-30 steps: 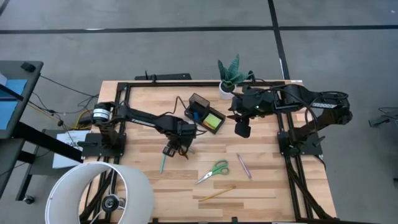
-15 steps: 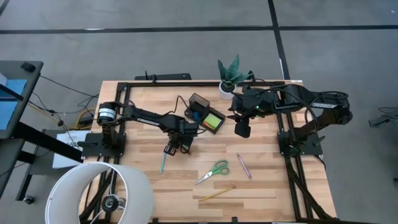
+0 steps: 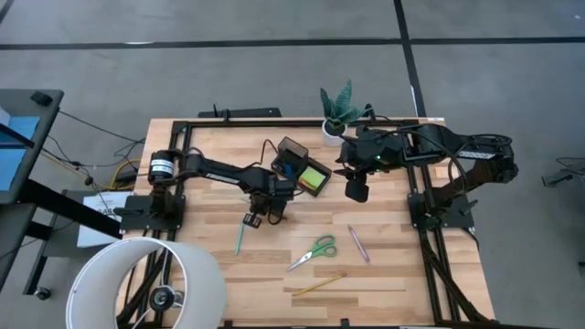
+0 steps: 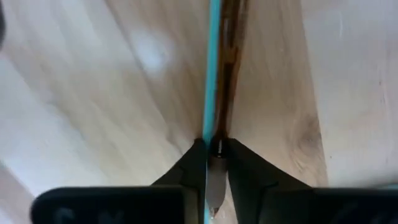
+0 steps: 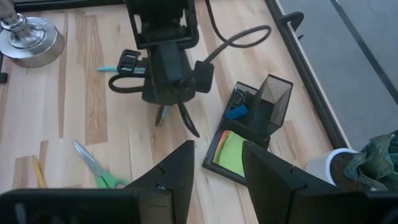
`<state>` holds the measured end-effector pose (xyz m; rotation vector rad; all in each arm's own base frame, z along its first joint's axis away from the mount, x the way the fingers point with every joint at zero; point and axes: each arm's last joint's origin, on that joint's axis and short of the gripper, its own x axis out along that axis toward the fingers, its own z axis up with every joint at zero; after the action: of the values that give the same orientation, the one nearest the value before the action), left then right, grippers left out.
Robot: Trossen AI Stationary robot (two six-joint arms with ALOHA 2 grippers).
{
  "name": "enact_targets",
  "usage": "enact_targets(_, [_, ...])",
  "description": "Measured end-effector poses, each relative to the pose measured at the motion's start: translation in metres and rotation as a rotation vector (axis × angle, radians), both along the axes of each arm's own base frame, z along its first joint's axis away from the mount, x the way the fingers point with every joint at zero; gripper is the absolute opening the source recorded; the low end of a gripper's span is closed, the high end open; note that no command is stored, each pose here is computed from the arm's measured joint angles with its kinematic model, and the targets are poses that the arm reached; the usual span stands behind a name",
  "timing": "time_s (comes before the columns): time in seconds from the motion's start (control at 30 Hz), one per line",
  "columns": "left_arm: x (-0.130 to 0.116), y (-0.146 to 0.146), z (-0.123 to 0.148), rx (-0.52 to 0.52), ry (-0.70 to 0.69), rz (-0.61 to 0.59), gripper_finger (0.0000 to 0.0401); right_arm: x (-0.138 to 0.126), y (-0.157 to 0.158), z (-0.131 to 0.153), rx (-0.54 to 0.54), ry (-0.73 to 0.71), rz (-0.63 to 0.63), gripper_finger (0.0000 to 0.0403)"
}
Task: Pick and place office supplies into organizer
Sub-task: Put the brown ballpen into the black desk organizer
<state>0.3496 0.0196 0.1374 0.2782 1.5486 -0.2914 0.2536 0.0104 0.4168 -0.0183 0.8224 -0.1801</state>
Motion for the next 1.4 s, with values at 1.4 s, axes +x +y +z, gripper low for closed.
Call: enact_targets(1.4, [0.072, 0.099, 0.110, 1.059, 0.264, -0.419, 0.0014, -0.004, 0.034, 0.000, 0.013, 0.003, 0.119, 0.0127])
